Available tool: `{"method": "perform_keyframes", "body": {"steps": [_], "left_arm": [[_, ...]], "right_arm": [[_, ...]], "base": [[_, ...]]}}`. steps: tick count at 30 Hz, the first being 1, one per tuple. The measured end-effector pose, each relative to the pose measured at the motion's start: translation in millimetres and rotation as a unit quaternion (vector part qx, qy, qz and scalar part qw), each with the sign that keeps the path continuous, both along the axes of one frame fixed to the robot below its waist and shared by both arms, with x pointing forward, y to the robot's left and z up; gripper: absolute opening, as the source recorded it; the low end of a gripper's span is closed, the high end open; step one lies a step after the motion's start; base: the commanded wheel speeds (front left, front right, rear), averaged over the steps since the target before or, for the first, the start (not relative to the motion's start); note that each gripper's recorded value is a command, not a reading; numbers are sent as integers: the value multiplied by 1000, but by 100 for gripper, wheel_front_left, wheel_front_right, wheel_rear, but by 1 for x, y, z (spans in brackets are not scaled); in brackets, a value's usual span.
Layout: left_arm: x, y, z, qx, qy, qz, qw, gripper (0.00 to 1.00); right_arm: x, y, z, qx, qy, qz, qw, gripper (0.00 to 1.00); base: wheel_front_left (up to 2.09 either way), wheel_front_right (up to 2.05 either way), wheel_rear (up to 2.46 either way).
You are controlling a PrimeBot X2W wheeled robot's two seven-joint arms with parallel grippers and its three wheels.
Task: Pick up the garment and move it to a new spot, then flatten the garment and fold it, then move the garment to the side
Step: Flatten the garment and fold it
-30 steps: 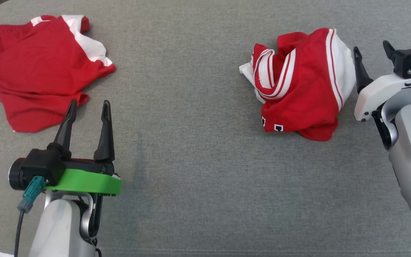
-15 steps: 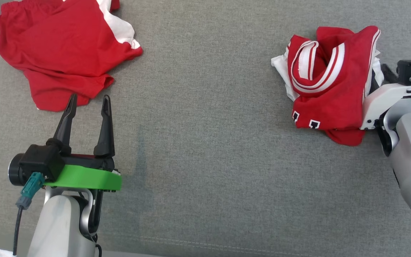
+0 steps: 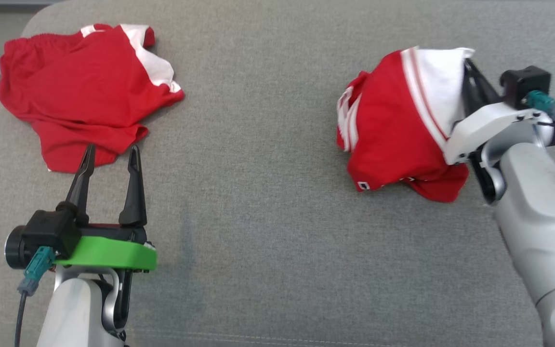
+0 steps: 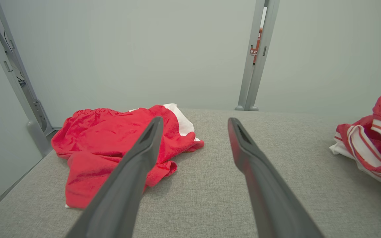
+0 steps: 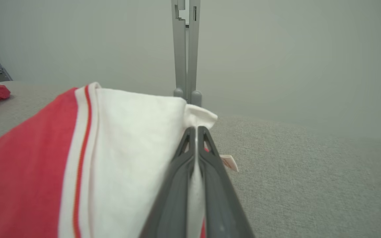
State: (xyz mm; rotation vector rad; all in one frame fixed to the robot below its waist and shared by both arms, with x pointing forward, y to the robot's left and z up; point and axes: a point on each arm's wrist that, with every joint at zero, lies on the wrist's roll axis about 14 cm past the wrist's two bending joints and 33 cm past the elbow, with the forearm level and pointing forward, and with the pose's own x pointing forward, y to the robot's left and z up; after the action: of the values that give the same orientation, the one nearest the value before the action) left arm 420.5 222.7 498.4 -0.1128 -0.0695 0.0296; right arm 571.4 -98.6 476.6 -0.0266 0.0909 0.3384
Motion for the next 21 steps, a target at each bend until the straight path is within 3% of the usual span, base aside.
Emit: {"method": "perform_keyframes", "body": {"steps": [5,10,21], "left_arm": [[-7,-2,9,-2,-12,-2,1000,100],[-14,-1,19,-3,-25,2,1000,100],[-37,17,24,-2,-29,30,999,100]], "right_arm": [[-26,41,44,31,-64,56,996,0],[-67,99,74,61,-103,138,983,0],[-181,212,31,75,-33,324,942,0]], "base": [[0,0,0],[0,0,0],[0,0,0]]}}
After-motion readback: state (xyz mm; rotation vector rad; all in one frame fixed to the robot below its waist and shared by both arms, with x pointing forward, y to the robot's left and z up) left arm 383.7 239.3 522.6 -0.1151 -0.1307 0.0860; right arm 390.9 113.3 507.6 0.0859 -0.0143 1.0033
